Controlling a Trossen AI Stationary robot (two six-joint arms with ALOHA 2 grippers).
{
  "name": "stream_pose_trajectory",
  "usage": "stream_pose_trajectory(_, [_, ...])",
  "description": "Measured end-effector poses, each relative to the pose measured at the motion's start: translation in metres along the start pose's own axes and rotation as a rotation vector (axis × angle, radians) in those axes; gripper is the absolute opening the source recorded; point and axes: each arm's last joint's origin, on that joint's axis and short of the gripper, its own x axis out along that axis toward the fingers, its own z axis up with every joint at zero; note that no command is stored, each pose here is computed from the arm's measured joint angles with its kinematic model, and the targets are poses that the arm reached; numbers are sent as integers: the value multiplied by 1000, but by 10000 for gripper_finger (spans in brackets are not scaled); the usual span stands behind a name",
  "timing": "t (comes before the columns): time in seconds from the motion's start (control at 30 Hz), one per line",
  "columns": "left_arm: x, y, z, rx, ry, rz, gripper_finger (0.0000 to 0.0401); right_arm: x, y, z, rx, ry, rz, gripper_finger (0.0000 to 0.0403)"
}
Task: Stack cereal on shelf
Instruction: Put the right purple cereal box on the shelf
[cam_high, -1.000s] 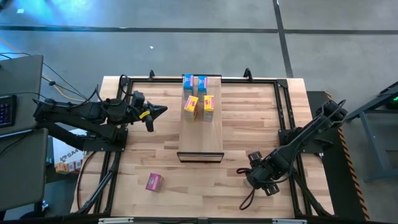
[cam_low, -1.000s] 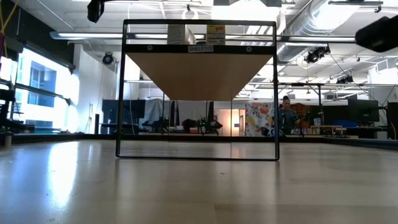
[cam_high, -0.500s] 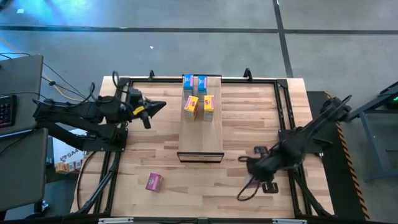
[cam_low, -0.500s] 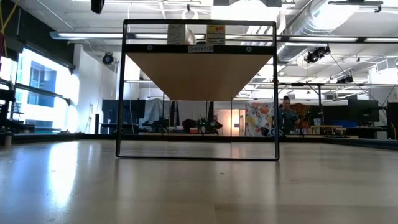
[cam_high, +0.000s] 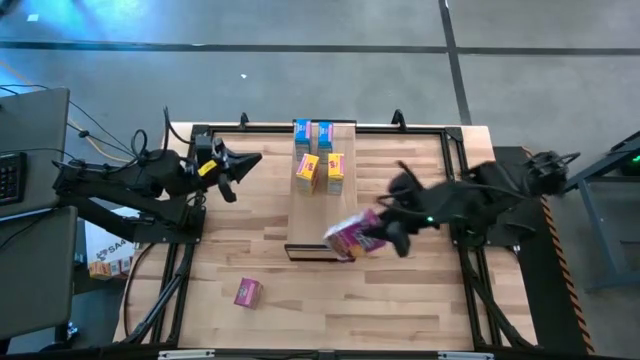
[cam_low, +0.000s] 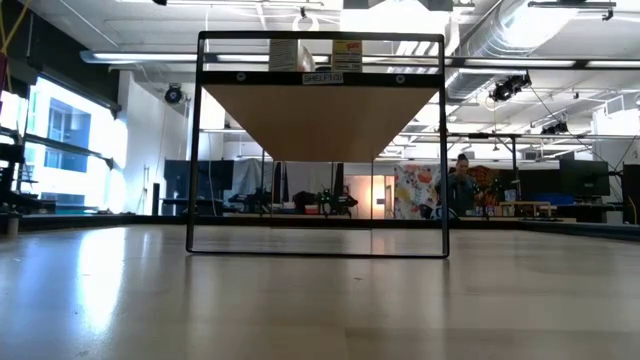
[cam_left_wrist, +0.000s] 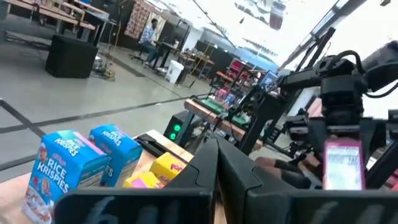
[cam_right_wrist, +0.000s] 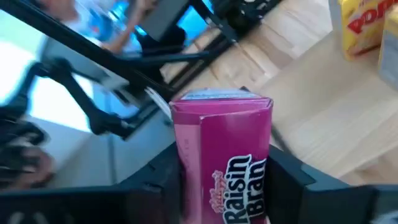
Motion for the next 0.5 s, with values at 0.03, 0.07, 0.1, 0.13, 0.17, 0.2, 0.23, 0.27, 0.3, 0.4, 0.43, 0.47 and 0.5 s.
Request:
stream_pose_trajectory(0.03, [0,0,0,-1,-2,-1,0,6,0,7,-22,23,-24,167])
stream_pose_trajectory(0.07, [0,0,0,-2,-2,-1,0,13,0,12,-45,46,-59,178])
stream_pose_trajectory(0.1, [0,0,0,-1,1,-7,0,20,-2,17,-67,70,-100,187])
stream_pose_trajectory(0.13, [0,0,0,0,7,-17,0,25,-3,22,-87,87,-136,195])
stream_pose_trajectory(0.17, [0,-1,0,0,16,-35,0,30,-4,27,-104,102,-170,202])
stream_pose_trajectory(0.2, [0,-2,-1,0,26,-57,0,35,-6,31,-122,116,-200,206])
stream_pose_trajectory(0.23, [0,-2,-2,4,41,-77,0,42,-8,35,-142,127,-229,209])
stream_pose_trajectory(0.27, [0,-2,-4,11,63,-90,0,48,-9,39,-165,131,-247,210])
stream_pose_trajectory(0.3, [0,-2,-6,21,87,-92,0,57,-11,43,-185,135,-263,210])
stream_pose_trajectory(0.4, [1,0,-14,45,154,-65,0,78,-18,54,-223,167,-281,211])
stream_pose_trajectory(0.43, [1,1,-15,40,172,-59,0,81,-19,57,-223,177,-271,211])
stream_pose_trajectory(0.47, [0,2,-17,40,187,-58,0,82,-20,61,-216,184,-260,211])
stream_pose_trajectory(0.5, [0,2,-18,41,206,-65,0,81,-20,63,-203,189,-240,211])
